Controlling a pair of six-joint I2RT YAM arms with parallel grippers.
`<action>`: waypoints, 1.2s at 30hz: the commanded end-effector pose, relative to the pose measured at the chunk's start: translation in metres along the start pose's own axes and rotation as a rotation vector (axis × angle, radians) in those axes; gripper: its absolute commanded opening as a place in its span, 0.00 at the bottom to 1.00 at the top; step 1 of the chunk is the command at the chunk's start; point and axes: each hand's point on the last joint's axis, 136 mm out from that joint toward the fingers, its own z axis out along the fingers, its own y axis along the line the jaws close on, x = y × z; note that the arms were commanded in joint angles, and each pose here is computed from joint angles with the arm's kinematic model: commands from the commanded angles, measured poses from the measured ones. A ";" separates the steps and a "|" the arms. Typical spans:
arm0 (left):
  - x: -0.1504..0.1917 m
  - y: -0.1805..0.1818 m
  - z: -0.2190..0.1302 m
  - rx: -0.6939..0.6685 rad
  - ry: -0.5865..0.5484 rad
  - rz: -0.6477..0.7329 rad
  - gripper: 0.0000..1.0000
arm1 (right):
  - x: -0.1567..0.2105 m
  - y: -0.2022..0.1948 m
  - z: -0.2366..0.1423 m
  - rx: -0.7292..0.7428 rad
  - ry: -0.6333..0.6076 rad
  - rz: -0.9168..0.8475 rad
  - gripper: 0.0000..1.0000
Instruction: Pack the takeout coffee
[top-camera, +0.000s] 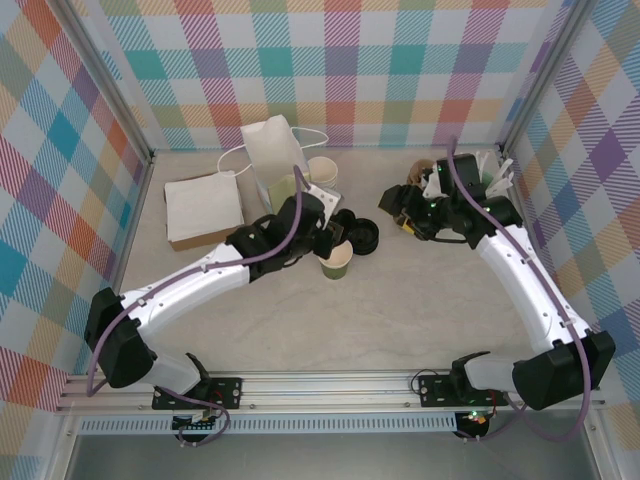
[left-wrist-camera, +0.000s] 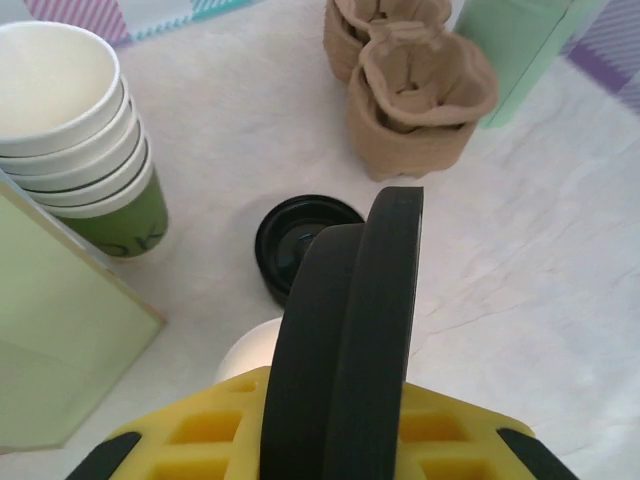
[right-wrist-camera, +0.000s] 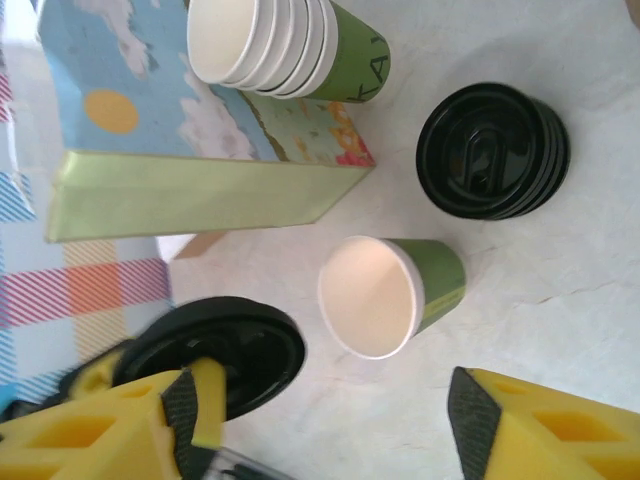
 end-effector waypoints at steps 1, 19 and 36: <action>-0.004 0.010 -0.007 -0.154 -0.063 0.225 0.08 | 0.008 0.015 -0.005 -0.083 0.049 0.192 0.71; -0.015 -0.023 -0.010 -0.153 -0.212 0.451 0.07 | 0.031 0.027 0.050 -0.053 0.291 0.541 0.71; -0.016 -0.028 -0.008 -0.137 -0.219 0.464 0.07 | 0.041 0.024 0.074 -0.008 0.337 0.571 0.41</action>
